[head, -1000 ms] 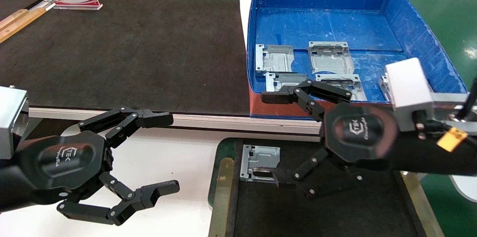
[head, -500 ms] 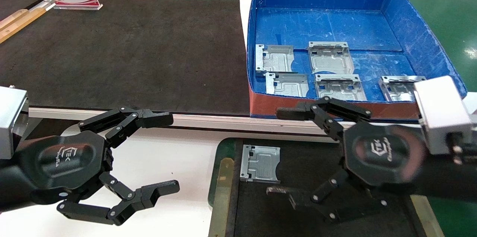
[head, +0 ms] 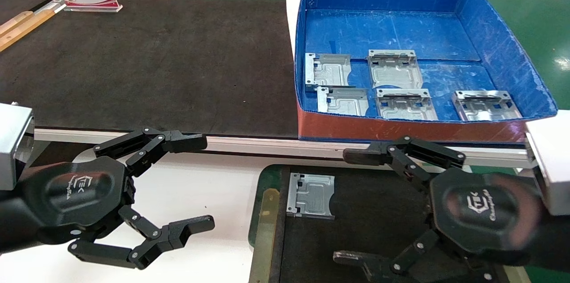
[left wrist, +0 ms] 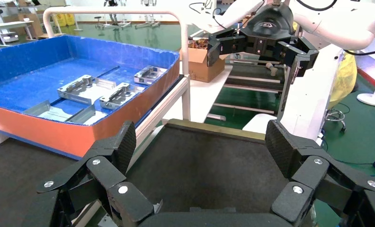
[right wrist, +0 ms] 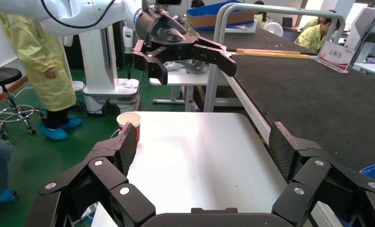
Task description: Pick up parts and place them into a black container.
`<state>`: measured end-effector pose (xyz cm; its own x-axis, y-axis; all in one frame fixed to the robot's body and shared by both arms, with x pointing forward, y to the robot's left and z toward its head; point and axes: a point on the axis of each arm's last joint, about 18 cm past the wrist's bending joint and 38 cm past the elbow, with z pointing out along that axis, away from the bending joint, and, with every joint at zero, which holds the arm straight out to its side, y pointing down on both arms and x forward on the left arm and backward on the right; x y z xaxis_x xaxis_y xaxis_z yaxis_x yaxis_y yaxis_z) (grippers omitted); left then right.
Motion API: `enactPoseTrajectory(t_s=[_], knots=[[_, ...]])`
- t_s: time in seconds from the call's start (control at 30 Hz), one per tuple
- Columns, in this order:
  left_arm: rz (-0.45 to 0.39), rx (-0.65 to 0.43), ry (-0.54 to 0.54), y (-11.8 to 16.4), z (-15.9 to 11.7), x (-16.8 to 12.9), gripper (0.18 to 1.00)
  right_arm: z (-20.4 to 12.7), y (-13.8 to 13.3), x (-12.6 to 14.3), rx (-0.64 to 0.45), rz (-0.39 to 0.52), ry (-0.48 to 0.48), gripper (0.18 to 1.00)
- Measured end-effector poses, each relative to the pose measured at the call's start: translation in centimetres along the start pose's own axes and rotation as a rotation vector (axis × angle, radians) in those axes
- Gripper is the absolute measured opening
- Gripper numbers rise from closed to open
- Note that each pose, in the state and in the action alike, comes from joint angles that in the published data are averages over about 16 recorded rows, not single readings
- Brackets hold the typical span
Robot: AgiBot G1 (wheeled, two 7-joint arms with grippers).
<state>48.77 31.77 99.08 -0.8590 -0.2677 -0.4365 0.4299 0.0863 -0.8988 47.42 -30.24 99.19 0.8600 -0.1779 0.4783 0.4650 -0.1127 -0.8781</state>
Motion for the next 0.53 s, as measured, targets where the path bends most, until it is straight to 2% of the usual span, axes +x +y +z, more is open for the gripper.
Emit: enactPoseTrajectory(t_s=[0.53], knots=[[0.0,0.0,0.0,0.0,0.0,0.0,1.001,-0.04,-0.03,-0.03,0.001,0.001,0.001,1.0]])
